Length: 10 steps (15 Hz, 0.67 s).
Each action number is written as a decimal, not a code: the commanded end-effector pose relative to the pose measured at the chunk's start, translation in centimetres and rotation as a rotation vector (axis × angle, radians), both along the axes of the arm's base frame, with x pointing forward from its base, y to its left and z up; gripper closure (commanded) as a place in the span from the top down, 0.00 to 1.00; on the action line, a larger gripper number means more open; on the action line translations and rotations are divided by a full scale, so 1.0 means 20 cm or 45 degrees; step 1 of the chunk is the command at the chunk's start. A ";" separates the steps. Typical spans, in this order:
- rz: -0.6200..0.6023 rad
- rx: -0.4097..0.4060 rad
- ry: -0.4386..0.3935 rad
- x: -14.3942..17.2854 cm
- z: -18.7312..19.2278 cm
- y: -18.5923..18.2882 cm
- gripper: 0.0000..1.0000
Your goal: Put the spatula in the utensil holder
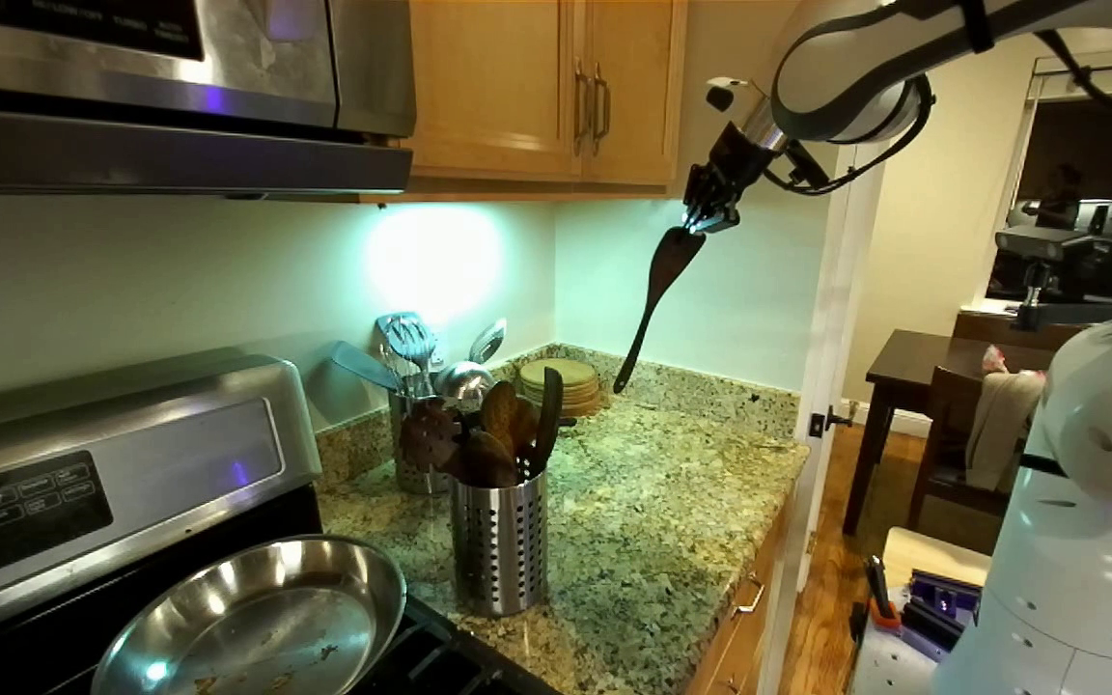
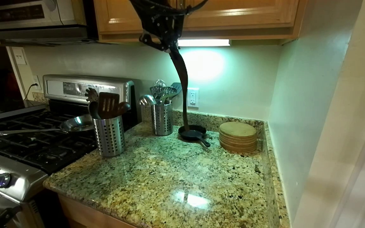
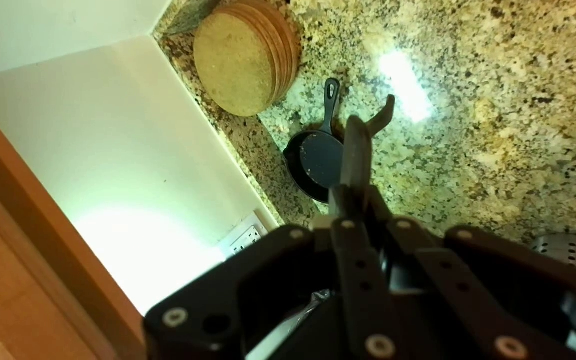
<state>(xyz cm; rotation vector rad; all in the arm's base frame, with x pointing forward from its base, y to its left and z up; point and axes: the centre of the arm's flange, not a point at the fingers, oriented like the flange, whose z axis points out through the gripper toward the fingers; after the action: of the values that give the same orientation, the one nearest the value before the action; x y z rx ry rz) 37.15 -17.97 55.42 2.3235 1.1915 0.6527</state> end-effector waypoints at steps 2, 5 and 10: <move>0.185 0.023 0.127 -0.02 0.15 0.05 0.03; 0.322 -0.036 0.263 0.00 0.27 0.11 0.03; 0.522 -0.133 0.300 0.05 0.48 0.26 0.03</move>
<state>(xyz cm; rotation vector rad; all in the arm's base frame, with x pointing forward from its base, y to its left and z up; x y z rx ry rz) 37.26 -14.00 62.14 2.2240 1.6784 0.4346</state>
